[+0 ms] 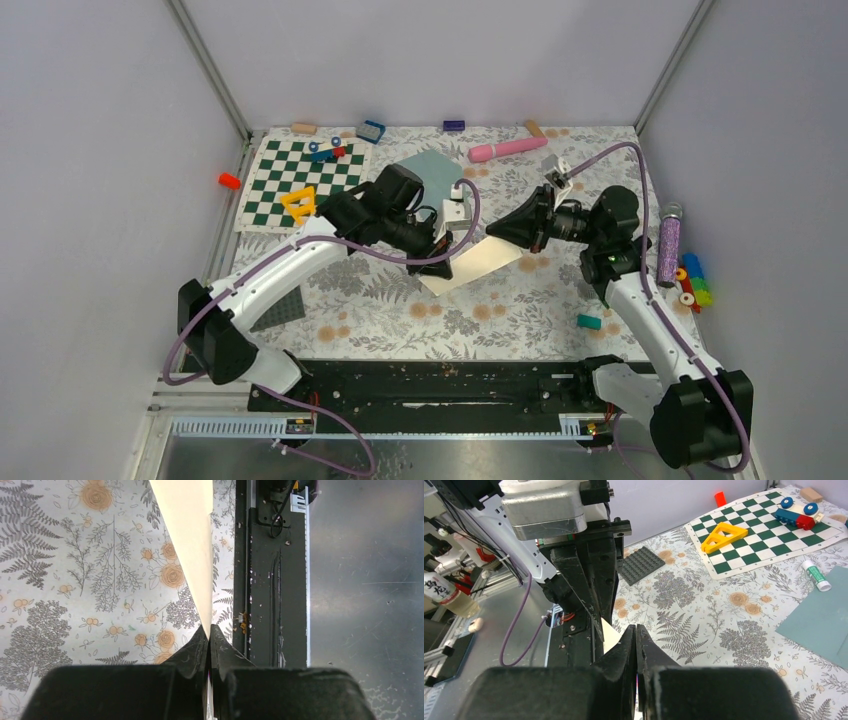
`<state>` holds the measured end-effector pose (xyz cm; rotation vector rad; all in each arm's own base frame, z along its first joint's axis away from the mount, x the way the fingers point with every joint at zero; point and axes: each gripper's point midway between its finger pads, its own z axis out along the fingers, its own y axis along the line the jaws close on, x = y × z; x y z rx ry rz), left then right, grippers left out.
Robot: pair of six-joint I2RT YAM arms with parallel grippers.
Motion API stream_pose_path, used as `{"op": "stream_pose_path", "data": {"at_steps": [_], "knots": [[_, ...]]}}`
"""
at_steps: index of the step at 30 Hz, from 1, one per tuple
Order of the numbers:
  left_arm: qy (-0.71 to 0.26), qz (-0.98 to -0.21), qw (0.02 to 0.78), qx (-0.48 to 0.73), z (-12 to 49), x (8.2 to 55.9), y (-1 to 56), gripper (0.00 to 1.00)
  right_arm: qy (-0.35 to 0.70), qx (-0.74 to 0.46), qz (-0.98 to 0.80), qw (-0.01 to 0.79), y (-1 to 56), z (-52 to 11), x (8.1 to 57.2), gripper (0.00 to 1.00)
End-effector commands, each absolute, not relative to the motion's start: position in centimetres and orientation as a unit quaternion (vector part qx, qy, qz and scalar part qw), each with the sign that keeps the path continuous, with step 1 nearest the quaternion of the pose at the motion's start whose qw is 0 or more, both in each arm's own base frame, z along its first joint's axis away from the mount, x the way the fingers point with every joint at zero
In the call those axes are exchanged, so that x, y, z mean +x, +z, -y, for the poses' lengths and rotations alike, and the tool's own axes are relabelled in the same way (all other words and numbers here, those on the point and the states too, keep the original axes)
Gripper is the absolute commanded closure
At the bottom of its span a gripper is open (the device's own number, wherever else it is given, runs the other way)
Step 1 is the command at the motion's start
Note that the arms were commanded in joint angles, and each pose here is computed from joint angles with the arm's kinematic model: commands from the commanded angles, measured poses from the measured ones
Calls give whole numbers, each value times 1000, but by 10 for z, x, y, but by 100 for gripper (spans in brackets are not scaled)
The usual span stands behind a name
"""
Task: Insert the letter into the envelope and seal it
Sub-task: Fold the letter.
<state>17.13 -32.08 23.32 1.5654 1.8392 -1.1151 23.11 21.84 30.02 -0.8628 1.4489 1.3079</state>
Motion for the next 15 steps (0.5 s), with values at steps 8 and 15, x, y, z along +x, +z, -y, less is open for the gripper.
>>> {"op": "stream_pose_path", "data": {"at_steps": [8,15], "knots": [[-387,-684,221,578,304,163,222,100,490,-340,-568,567,351,-195,241,24],[-422,-706,282,494,298,204,264,100,494,-318,-577,567,343,-188,246,10]]}}
